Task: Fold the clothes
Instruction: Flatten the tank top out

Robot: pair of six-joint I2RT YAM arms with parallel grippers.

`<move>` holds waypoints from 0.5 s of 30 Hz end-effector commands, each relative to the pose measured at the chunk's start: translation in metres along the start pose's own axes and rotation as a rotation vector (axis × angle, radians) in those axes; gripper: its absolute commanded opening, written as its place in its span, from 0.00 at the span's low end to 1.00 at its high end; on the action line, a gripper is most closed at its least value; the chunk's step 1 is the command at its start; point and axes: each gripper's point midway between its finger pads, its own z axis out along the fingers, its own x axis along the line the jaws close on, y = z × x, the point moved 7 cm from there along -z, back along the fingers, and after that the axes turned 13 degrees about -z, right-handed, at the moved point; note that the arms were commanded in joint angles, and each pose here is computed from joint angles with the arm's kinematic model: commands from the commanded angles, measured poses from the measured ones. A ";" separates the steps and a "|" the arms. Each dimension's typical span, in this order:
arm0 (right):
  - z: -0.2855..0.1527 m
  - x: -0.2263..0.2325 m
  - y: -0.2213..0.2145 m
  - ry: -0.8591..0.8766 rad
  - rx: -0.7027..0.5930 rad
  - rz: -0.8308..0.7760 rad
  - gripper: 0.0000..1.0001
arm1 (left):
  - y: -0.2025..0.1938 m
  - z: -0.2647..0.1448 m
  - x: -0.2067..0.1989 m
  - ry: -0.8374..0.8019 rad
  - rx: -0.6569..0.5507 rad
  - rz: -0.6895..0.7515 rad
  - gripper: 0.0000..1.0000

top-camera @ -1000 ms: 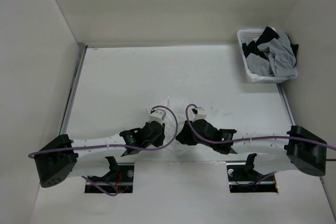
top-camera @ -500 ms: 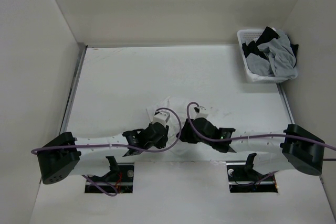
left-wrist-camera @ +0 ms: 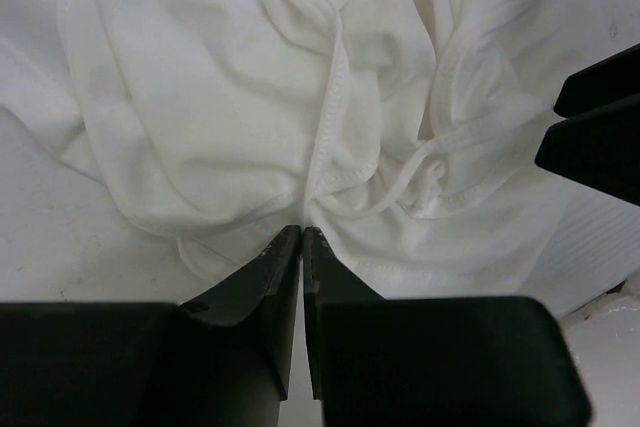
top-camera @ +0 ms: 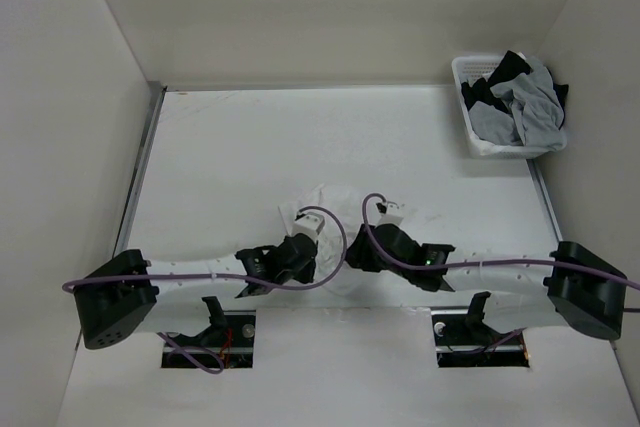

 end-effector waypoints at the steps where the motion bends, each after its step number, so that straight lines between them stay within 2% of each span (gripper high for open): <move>1: 0.003 -0.006 -0.003 -0.035 0.013 -0.010 0.41 | 0.026 -0.009 -0.016 -0.058 -0.085 -0.057 0.05; 10: 0.019 0.004 0.003 -0.047 0.018 -0.068 0.25 | 0.051 -0.027 -0.010 -0.136 -0.136 -0.189 0.03; 15: 0.021 0.007 0.010 -0.068 -0.012 -0.081 0.38 | 0.067 -0.036 -0.008 -0.186 -0.163 -0.245 0.03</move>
